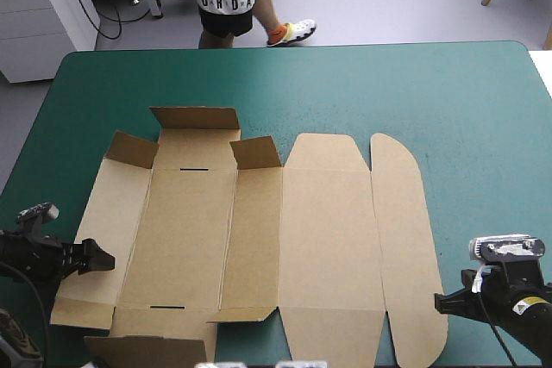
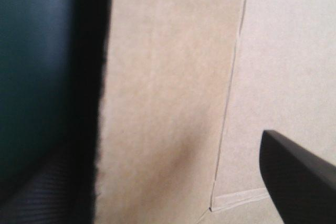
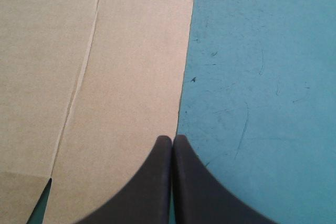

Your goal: Fold the box

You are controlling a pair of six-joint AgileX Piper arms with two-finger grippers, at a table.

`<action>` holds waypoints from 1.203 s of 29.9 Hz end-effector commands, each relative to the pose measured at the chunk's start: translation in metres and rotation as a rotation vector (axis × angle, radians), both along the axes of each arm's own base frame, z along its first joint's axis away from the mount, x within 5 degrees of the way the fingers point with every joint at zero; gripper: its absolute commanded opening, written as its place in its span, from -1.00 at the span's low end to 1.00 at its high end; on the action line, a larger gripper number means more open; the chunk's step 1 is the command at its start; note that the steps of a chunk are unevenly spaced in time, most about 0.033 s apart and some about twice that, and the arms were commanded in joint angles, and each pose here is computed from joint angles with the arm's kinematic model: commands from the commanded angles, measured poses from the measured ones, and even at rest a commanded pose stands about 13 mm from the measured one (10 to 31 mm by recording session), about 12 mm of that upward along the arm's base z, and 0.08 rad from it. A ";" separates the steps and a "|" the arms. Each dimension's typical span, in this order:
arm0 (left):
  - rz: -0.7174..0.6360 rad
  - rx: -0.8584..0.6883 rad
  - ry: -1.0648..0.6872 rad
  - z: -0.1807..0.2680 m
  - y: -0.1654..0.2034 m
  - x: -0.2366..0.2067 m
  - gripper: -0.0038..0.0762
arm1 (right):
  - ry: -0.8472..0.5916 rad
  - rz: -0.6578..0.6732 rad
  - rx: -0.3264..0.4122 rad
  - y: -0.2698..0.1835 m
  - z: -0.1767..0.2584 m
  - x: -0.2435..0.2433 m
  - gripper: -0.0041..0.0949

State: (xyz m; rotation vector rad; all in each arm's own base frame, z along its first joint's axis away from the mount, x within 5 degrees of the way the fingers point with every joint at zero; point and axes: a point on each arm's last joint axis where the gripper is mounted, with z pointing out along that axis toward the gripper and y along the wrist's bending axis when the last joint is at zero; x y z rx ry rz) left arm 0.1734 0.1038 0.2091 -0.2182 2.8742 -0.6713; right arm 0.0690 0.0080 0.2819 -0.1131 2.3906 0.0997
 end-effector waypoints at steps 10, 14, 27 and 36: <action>-0.156 -0.066 0.008 0.010 -0.024 0.003 -0.43 | -0.067 -0.002 -0.002 0.000 0.010 0.004 -0.96; -0.170 -0.062 0.000 0.010 -0.024 0.004 -0.86 | -0.067 0.005 -0.002 0.000 0.010 0.004 -0.96; -0.161 -0.055 -0.017 0.016 -0.024 0.009 -0.93 | -0.067 0.017 -0.004 0.001 0.010 0.004 -0.96; -0.351 0.177 -0.116 0.061 -0.052 0.055 -0.93 | -0.067 0.017 -0.004 0.001 0.010 0.004 -0.96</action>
